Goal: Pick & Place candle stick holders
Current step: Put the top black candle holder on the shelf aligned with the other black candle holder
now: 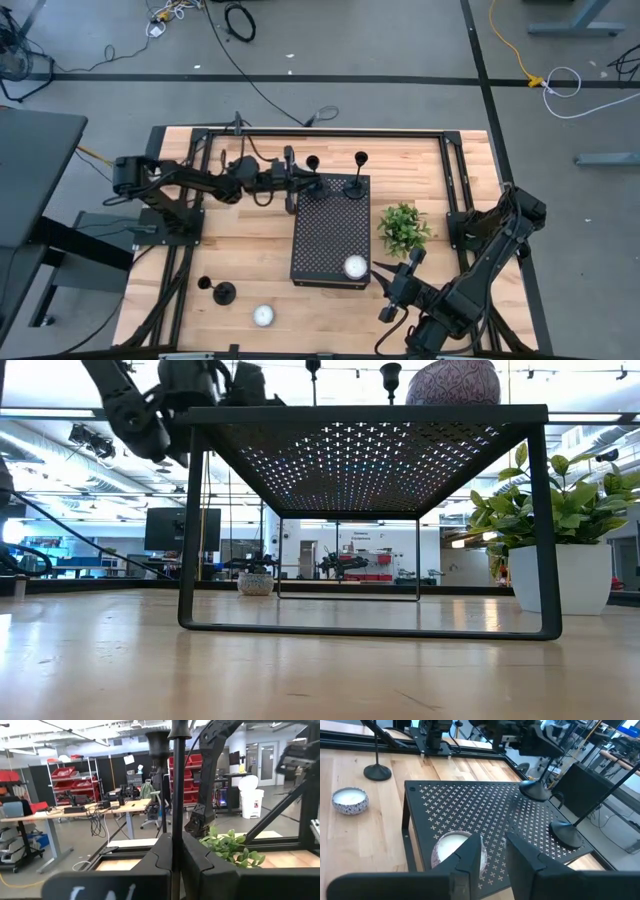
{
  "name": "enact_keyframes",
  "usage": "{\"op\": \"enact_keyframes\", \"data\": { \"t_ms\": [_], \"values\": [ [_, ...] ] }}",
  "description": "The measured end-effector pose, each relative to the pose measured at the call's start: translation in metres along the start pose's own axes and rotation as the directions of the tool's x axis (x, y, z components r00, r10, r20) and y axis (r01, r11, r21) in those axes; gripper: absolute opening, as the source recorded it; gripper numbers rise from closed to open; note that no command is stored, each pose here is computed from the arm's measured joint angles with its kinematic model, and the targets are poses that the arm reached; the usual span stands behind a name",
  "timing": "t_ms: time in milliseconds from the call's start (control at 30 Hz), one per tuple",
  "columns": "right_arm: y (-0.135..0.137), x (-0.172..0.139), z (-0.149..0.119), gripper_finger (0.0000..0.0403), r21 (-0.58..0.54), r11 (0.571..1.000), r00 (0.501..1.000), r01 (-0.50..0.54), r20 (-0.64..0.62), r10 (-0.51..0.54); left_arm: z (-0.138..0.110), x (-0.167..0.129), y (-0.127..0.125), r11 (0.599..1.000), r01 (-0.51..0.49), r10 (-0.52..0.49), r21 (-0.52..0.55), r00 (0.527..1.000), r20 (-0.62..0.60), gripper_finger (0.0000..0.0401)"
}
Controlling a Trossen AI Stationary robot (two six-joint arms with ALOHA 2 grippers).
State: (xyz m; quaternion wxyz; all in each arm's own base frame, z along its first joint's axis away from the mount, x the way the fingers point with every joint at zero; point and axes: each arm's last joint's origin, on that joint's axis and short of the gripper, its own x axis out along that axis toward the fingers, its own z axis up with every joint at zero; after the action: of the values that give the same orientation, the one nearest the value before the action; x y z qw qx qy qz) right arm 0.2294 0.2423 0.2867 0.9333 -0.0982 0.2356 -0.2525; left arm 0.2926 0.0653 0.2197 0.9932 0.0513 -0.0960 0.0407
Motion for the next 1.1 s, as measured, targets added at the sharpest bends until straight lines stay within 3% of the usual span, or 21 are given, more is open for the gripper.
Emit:
{"op": "enact_keyframes", "data": {
  "t_ms": [467, 1100],
  "values": [
    [0.0, 0.001, 0.0, 0.0086, 0.001, 1.0, 1.0, 0.002, -0.001, -0.002, -0.01, 0.033, 0.008, 1.0, 0.029, -0.029, -0.001, 0.999, -0.012, 0.0013],
    [0.0, 0.001, 0.001, 0.0086, -0.011, 1.0, 1.0, 0.0, 0.001, 0.0, -0.014, 0.036, 0.015, 0.999, 0.021, -0.022, -0.024, 0.999, -0.034, 0.0013]
  ]
}}
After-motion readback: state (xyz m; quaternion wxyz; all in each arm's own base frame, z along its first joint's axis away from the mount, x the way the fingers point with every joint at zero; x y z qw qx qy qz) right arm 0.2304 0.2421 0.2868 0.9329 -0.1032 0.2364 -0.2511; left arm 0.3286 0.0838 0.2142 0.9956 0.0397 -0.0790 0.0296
